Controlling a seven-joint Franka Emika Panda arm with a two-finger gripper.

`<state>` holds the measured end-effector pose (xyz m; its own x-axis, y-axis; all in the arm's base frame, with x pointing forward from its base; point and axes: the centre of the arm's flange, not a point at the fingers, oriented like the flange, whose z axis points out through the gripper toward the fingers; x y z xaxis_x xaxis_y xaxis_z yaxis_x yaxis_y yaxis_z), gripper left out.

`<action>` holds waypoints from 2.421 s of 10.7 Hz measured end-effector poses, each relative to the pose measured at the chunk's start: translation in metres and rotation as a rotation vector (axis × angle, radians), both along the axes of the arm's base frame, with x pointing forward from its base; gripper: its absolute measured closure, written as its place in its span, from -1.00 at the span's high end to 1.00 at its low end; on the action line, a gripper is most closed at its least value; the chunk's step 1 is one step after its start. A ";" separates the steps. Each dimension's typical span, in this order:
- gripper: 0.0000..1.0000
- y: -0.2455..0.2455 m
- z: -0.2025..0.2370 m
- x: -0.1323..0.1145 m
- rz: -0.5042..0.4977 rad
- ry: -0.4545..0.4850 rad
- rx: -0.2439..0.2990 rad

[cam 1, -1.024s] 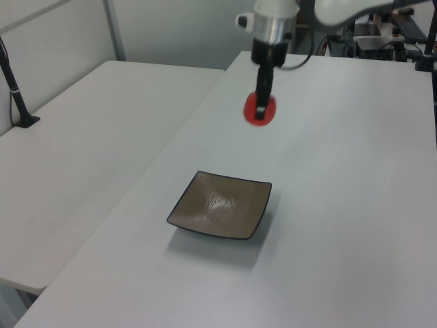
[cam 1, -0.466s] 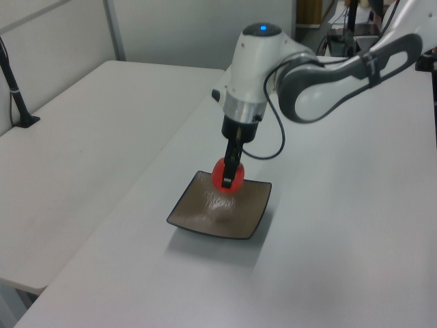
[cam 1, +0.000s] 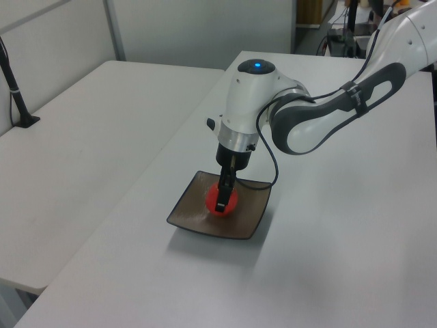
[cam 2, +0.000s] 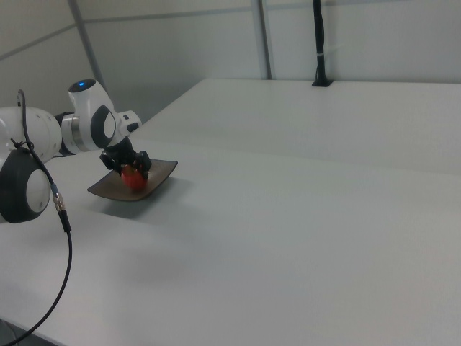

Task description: Apples placed on a ceramic plate

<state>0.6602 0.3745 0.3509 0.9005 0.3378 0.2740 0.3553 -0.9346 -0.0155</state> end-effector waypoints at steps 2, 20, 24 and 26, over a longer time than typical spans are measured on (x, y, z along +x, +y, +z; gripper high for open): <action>0.62 0.001 -0.004 0.001 0.001 -0.005 0.004; 1.00 -0.207 0.335 -0.154 -0.475 0.144 -0.023; 1.00 -0.288 0.334 -0.161 -0.593 0.224 0.012; 1.00 -0.305 0.325 -0.150 -0.517 0.211 0.002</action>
<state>0.5103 0.0693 0.6761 0.9842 -0.1625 0.0698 -0.1601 -0.9864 -0.0382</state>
